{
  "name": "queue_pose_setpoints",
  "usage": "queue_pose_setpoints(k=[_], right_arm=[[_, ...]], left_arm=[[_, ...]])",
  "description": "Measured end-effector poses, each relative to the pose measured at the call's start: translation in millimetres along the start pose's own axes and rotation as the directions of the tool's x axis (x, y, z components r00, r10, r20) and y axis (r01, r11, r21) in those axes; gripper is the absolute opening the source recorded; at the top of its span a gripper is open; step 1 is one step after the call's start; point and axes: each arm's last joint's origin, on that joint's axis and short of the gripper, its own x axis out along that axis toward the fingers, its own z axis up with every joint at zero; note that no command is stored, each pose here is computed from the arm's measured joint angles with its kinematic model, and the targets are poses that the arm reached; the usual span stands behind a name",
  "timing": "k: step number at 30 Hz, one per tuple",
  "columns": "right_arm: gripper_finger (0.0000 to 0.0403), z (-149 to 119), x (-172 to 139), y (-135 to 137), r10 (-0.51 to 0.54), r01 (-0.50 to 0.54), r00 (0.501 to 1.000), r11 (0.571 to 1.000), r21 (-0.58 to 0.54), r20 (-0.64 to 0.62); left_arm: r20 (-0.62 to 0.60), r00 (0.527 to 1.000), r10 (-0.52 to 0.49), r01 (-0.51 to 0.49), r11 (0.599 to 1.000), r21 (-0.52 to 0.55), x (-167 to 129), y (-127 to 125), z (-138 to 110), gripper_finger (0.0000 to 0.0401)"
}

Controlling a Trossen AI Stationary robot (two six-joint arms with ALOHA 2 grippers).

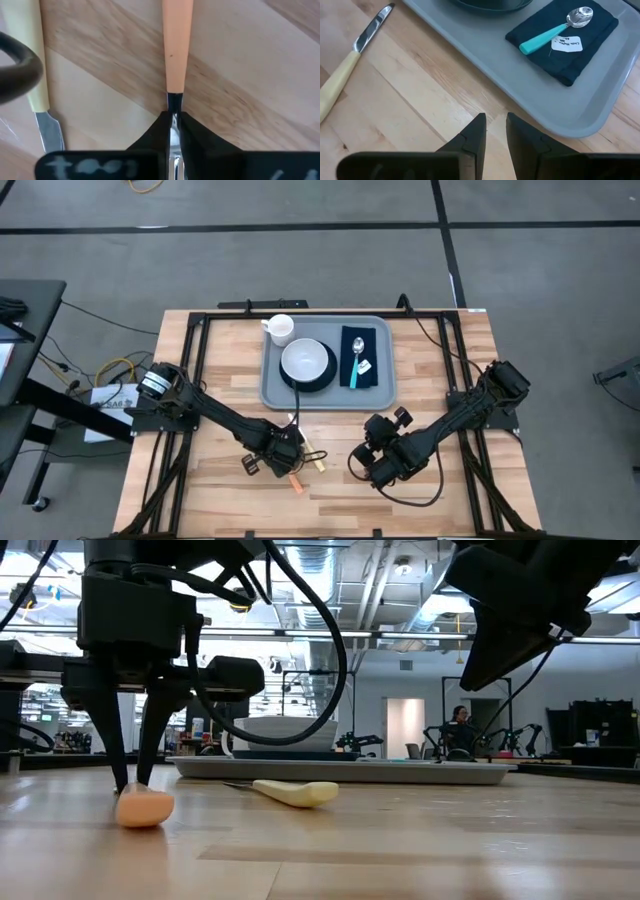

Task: Set up tray
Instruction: Put the orange fork to the left of the blue spoon on the black napkin

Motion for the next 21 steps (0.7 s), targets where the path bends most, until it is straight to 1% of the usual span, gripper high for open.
queue_pose_setpoints(k=[5,9,15,18,21], right_arm=[[0.0068,0,0,0,0.001,-0.001,1.000,1.000,0.001,0.002],[0.0068,0,0,1,0.007,-0.007,1.000,1.000,0.005,0.004],[0.0068,0,0,2,0.014,-0.014,1.000,1.000,0.013,0.006],[0.0068,0,0,3,0.022,-0.022,1.000,0.999,0.026,0.009],[0.0068,1,0,4,0.033,-0.034,0.999,0.999,0.039,0.014]], left_arm=[[-0.029,1.000,0.011,-0.012,1.000,-0.019,-10,4,8,0.0007],[-0.060,0.993,0.107,-0.106,0.994,0.011,-20,6,17,0.0008],[-0.125,0.981,0.152,-0.144,0.987,0.065,-30,1,22,0.0007],[-0.198,0.959,0.205,-0.189,0.977,0.097,-36,-2,22,0.0008],[-0.266,0.923,0.277,-0.248,0.959,0.138,-44,-3,24,0.0007]])
